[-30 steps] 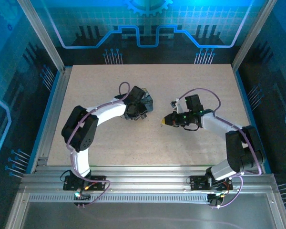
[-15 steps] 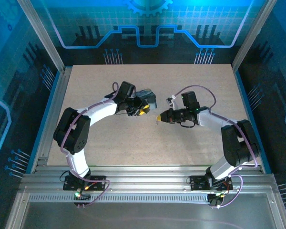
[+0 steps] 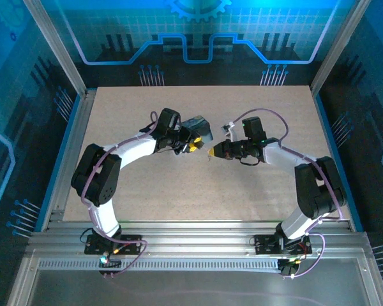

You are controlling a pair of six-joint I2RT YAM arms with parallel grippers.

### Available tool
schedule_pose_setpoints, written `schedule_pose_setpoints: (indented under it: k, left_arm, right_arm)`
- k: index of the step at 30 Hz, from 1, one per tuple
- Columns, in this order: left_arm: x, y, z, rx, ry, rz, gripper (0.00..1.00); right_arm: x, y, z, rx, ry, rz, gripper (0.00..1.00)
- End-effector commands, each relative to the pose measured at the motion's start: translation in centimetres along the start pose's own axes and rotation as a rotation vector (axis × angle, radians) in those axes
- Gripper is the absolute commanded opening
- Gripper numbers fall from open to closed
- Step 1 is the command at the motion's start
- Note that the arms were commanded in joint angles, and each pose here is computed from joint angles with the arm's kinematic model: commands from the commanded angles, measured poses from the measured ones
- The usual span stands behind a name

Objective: Unlock the padlock with the key

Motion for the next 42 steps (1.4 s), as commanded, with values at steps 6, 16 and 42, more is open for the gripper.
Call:
schedule_pose_setpoints:
  k: [6, 16, 42]
  left_arm:
    - [-1.7, 1.9, -0.7, 0.026, -0.009, -0.072, 0.0]
    - [-1.6, 2.3, -0.7, 0.017, -0.008, -0.072, 0.0]
    - [-1.1, 2.5, -0.6, 0.008, 0.003, -0.067, 0.0]
  right_arm:
    - [-0.8, -0.3, 0.5, -0.006, -0.003, 0.022, 0.0]
    - [-0.5, -0.8, 0.8, -0.006, 0.0, 0.051, 0.0]
    - [0.1, -2.1, 1.3, 0.005, 0.004, 0.068, 0.0]
Point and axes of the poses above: each hand's point on the last joint's axis, 136 mm out from that joint toward the fingers, its own y axis back along the fingers, its own x axis along the line the jaws close on, z = x × y, the point moved 4 cm from there along y, back along the fingers, and after that the axes turned 3 degrees about y, right-handed, at the moved point
